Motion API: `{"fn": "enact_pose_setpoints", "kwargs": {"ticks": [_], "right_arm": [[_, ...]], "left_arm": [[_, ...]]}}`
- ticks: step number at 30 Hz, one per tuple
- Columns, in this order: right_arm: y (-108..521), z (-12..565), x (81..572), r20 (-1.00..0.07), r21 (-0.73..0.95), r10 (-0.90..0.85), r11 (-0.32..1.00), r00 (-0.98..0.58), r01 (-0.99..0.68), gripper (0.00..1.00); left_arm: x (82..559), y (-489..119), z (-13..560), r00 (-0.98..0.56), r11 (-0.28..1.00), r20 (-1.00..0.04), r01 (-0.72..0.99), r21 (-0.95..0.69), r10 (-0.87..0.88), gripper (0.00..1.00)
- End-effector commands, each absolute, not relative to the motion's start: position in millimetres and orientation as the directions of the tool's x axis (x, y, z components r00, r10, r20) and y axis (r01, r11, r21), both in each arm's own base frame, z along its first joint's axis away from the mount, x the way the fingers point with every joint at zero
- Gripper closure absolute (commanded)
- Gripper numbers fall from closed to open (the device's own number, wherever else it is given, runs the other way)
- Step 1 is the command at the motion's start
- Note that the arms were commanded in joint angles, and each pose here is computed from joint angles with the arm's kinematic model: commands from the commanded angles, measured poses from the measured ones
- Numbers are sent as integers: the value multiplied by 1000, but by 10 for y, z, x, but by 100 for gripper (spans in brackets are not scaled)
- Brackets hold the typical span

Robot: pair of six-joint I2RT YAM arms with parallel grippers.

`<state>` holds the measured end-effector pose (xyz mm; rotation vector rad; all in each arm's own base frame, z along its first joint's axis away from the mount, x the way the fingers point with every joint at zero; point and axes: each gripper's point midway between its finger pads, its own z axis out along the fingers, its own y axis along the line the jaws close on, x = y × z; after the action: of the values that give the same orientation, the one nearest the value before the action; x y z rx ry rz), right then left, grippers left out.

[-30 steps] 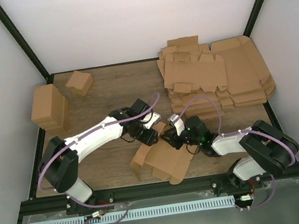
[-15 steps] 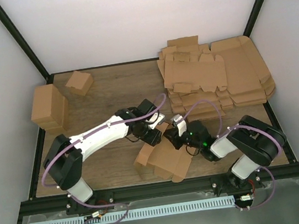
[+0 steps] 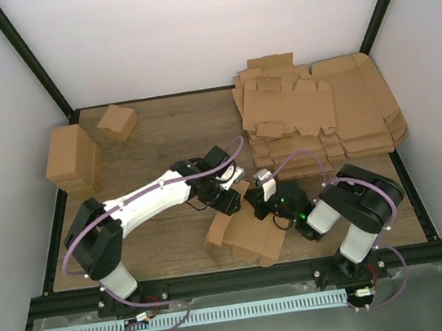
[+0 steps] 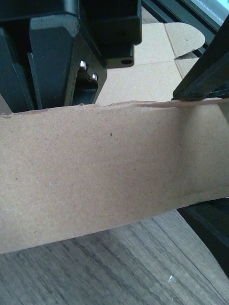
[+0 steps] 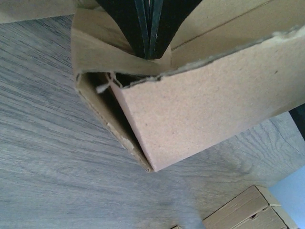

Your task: Fold the paper box

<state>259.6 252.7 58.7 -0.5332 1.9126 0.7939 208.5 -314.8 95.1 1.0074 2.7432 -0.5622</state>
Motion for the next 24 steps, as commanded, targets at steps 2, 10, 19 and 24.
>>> {"fn": "enact_pose_setpoints", "kwargs": {"ticks": [2, 10, 19, 24], "right_arm": [[2689, 940, 2831, -941, 275, 47, 680, -334, -679, 99], [2693, 921, 2939, -940, 274, 53, 709, -338, -650, 99], [2603, 764, 2979, -914, 298, 51, 756, -403, -583, 99], [2606, 727, 2896, -896, 312, 25, 743, -443, -591, 99]], "left_arm": [[1632, -3561, 1147, -712, 525, -269, 674, -520, 648, 48], [1583, -3604, 1220, -714, 501, -268, 662, -557, 646, 48], [1750, -3403, 1028, -741, 621, -230, 659, -424, 630, 48], [1830, -3343, 957, -743, 659, -225, 666, -351, 631, 49]]}}
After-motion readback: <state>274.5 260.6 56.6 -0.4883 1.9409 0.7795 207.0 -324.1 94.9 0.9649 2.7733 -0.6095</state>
